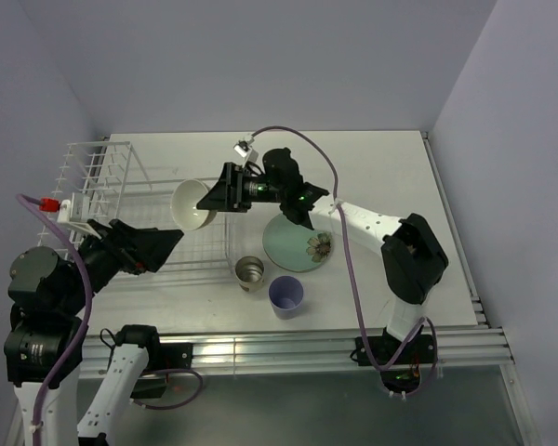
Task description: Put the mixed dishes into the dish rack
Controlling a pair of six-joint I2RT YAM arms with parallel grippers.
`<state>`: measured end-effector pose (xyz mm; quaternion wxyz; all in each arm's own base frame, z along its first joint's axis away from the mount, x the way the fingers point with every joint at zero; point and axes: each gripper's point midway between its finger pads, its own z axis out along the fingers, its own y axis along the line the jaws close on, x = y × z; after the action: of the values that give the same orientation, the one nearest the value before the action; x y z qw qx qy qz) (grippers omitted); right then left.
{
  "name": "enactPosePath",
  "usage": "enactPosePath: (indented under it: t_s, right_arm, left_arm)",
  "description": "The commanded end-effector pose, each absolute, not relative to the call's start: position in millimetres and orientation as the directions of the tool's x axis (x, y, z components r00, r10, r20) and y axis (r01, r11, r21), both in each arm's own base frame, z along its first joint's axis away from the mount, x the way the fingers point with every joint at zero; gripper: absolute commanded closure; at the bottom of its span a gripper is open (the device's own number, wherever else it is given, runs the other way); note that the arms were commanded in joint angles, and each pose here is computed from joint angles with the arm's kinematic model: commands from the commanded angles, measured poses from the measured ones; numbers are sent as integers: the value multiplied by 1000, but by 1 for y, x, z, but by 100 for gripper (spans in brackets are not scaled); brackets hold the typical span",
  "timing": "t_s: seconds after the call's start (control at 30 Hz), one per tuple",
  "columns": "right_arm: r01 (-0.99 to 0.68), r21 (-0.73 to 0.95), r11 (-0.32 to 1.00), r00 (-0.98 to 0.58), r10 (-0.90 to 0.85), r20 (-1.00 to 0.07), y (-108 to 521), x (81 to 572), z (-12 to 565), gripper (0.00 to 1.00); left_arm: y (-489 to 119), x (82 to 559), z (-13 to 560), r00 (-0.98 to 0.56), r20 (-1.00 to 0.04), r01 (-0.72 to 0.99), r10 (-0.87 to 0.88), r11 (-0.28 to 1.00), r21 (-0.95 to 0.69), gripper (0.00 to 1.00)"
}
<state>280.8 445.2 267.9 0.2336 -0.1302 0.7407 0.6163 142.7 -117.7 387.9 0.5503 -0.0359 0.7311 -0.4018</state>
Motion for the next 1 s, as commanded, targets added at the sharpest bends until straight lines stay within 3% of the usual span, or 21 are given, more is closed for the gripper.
enactPosePath:
  t_s: [0.0, 0.57, 0.97]
  right_arm:
    - [-620, 767, 166, -760, 117, -640, 465, 279, 312, 100]
    - [-667, 627, 402, -691, -19, -723, 506, 293, 260, 100]
    - [-737, 367, 568, -552, -192, -812, 529, 299, 227, 100]
  left_arm:
    - [-109, 148, 396, -351, -798, 363, -490, 715, -598, 5]
    - [-100, 145, 421, -276, -824, 358, -494, 743, -565, 5]
    - [-100, 149, 411, -289, -821, 347, -492, 745, -569, 5]
